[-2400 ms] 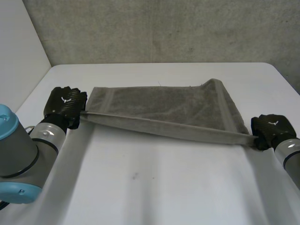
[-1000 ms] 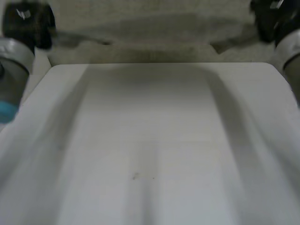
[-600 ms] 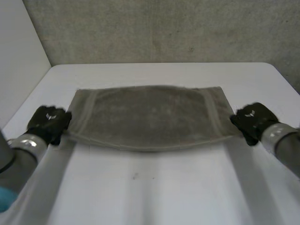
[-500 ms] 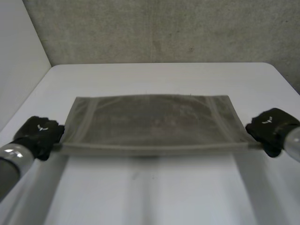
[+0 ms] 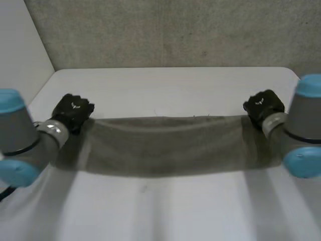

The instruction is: Fold the laundry

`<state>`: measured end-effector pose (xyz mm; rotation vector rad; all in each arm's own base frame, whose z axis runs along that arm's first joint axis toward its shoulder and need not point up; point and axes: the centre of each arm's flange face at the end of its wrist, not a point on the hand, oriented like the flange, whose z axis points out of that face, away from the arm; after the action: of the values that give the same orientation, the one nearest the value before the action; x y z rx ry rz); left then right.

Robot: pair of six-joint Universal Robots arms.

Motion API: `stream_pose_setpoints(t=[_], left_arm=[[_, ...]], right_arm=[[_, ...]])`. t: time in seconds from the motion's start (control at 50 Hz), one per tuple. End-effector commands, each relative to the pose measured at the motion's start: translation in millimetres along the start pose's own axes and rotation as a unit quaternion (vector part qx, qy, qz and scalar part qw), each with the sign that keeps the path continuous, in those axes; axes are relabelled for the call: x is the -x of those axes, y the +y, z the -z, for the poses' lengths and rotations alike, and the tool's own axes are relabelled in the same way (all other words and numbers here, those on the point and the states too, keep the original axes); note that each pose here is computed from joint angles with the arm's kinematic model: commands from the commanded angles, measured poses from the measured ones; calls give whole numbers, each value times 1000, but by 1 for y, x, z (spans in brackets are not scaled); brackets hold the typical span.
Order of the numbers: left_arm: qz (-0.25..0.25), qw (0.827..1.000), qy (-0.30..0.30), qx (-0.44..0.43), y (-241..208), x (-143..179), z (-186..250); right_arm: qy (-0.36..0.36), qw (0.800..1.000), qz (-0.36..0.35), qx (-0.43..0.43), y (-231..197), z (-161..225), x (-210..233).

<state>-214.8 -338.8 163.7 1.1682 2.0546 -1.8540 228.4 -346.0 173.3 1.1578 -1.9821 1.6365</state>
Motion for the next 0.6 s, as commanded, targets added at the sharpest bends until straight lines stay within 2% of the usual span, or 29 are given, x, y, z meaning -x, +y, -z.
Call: stream_pose_setpoints(t=[0.02,0.14,0.32,0.36,0.42,0.48,0.6], left_arm=[[-12,997,-60,-47,-4,-7,-64],[-15,996,-76,-51,1,-7,-91],[-17,996,-73,-51,3,-13,-94],[-20,996,-62,-59,-6,-24,-89],[-20,996,-63,-63,-12,-21,-85],[-17,995,-71,-71,-26,-12,-73],[-5,993,-82,-88,-56,6,-30]], right_arm=[[88,994,4,-64,-4,-54,10],[99,993,8,-68,0,-72,17],[92,994,20,-61,8,-78,28],[90,994,14,-67,1,-73,28],[101,992,0,-74,-9,-62,13],[106,991,-15,-80,-16,-53,4],[92,986,-99,-100,-35,-6,-17]])
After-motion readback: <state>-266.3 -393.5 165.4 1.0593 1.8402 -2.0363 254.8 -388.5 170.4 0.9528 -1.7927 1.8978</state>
